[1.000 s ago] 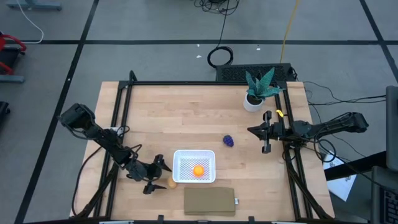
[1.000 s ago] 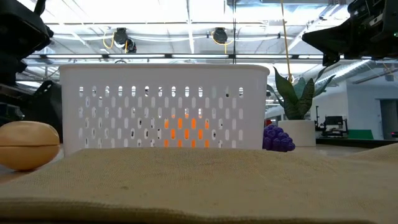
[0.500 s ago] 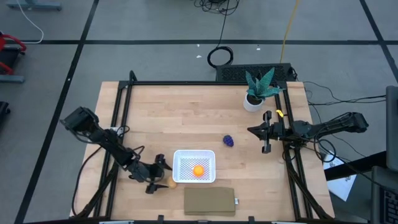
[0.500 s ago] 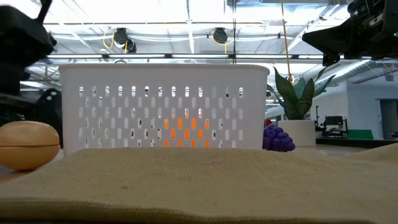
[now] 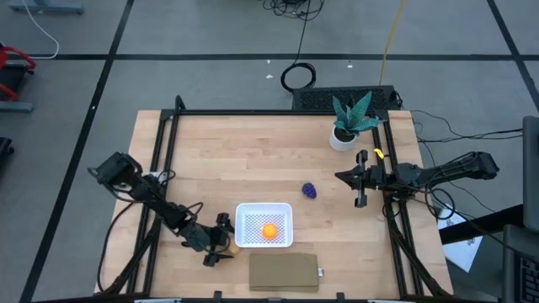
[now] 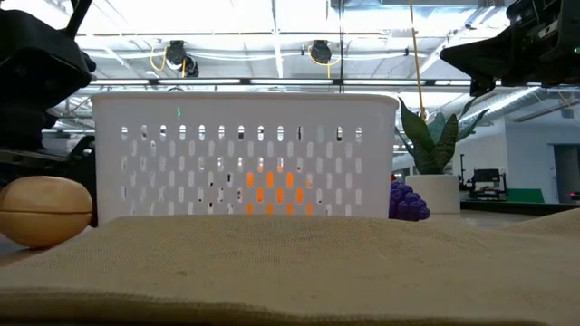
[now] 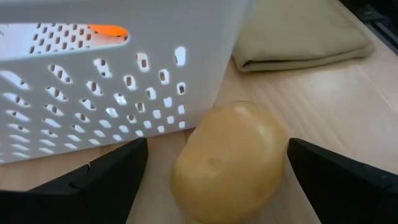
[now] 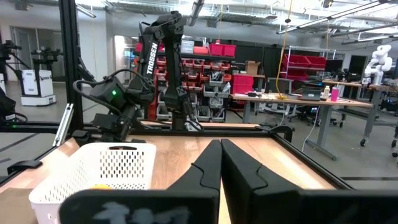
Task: Pick and placing Produce into tupperware
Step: Put the potato into the basket
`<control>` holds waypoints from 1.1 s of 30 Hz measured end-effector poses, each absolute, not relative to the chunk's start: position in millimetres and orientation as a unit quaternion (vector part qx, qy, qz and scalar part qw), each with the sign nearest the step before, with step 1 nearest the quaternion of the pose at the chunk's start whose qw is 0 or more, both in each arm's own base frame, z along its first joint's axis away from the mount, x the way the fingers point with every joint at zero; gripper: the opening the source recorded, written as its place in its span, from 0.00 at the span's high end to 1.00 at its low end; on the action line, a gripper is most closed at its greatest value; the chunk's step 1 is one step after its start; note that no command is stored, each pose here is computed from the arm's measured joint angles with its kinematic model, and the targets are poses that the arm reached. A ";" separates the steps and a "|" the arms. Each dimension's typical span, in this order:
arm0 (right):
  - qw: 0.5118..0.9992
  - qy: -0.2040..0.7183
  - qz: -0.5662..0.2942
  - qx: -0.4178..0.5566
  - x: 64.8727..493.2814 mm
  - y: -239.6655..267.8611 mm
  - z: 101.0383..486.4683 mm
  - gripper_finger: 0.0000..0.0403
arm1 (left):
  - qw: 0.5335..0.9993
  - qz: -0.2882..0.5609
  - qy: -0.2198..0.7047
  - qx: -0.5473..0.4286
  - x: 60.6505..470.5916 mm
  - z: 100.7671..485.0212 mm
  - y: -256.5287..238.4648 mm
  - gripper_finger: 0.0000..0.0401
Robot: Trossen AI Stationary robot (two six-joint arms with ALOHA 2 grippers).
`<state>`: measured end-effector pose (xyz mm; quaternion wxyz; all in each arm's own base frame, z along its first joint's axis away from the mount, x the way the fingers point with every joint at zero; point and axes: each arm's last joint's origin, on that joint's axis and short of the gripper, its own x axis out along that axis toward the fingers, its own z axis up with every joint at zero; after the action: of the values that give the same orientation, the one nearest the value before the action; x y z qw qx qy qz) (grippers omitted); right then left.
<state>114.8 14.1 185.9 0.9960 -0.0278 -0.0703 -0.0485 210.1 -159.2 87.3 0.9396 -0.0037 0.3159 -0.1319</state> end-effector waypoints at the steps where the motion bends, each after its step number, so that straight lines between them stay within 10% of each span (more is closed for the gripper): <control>1: 0.996 -0.070 -0.049 -0.028 114.8 14.0 185.8 1.00 | 0.939 -0.132 0.316 -0.004 210.4 87.3 -158.9 0.01; 24: 0.996 -0.068 -0.049 -0.030 114.9 14.0 185.4 1.00 | 0.934 -0.147 0.327 0.007 209.2 87.2 -158.5 0.02; 33: 0.996 -0.068 -0.049 -0.030 114.9 14.0 185.4 1.00 | 0.933 -0.142 0.330 0.007 208.9 86.6 -157.8 0.26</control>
<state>114.9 14.0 185.4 0.9961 -0.0300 -0.0675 -0.0486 208.9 -157.8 86.6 0.9333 0.0071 0.3296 -0.1423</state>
